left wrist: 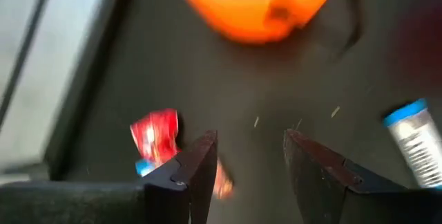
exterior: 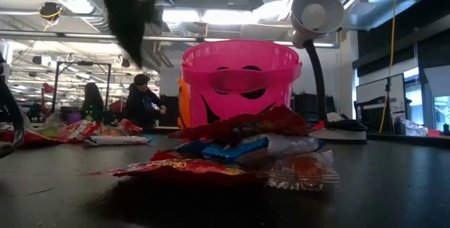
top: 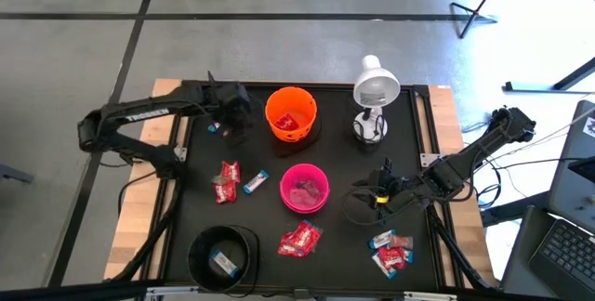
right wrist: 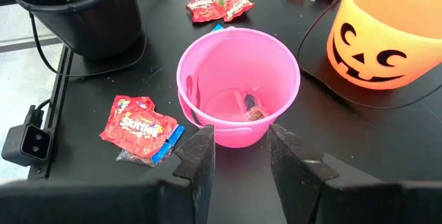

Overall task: Sort candy
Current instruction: Put the orange gummy into the pink bucket

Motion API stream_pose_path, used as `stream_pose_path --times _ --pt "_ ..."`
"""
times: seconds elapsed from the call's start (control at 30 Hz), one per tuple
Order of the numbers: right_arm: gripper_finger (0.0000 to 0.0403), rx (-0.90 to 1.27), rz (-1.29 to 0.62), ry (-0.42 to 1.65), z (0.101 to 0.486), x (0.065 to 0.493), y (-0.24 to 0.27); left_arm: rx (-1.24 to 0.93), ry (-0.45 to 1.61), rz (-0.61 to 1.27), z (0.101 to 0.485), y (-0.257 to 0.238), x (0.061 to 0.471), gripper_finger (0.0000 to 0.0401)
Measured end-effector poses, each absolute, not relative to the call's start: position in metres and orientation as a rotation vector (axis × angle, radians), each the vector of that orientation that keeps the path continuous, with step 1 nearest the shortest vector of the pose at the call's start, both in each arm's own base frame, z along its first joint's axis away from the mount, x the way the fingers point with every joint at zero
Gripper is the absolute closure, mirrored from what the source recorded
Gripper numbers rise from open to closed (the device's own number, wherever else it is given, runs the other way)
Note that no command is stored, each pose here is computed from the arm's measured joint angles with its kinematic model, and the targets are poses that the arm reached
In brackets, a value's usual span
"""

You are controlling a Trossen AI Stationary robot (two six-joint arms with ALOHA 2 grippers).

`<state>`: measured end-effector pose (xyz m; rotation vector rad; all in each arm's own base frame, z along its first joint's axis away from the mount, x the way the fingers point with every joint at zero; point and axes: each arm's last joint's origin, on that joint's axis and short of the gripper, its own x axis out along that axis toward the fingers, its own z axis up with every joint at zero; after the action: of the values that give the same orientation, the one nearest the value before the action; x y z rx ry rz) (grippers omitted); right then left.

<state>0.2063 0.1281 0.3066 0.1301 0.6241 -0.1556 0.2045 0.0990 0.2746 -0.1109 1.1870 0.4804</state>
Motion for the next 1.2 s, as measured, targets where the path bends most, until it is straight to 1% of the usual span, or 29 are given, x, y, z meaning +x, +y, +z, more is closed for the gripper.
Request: stream_pose_path --times 0.2,0.53,0.8,1.0,1.1,1.2 --pt "0.0272 0.126 -0.154 0.625 0.307 0.206 0.128 -0.192 1.307 0.539 0.228 0.111 0.184 0.0244" --pt "0.0272 0.119 -0.161 0.620 0.307 0.206 0.128 -0.280 1.239 0.660 0.183 0.127 0.168 0.0244" --pt "0.0272 0.113 -0.159 0.621 0.307 0.206 0.128 -0.339 1.252 0.661 0.155 0.128 0.162 0.0244" --pt "0.0272 0.101 -0.156 0.623 0.306 0.207 0.128 -0.375 1.301 0.653 0.138 0.129 0.164 0.0245" --pt "0.0272 0.102 -0.156 0.623 0.306 0.207 0.128 -0.379 1.311 0.649 0.136 0.129 0.165 0.0257" --pt "0.0272 0.102 -0.156 0.623 0.306 0.207 0.128 -0.381 1.305 0.645 0.137 0.129 0.165 0.0285"
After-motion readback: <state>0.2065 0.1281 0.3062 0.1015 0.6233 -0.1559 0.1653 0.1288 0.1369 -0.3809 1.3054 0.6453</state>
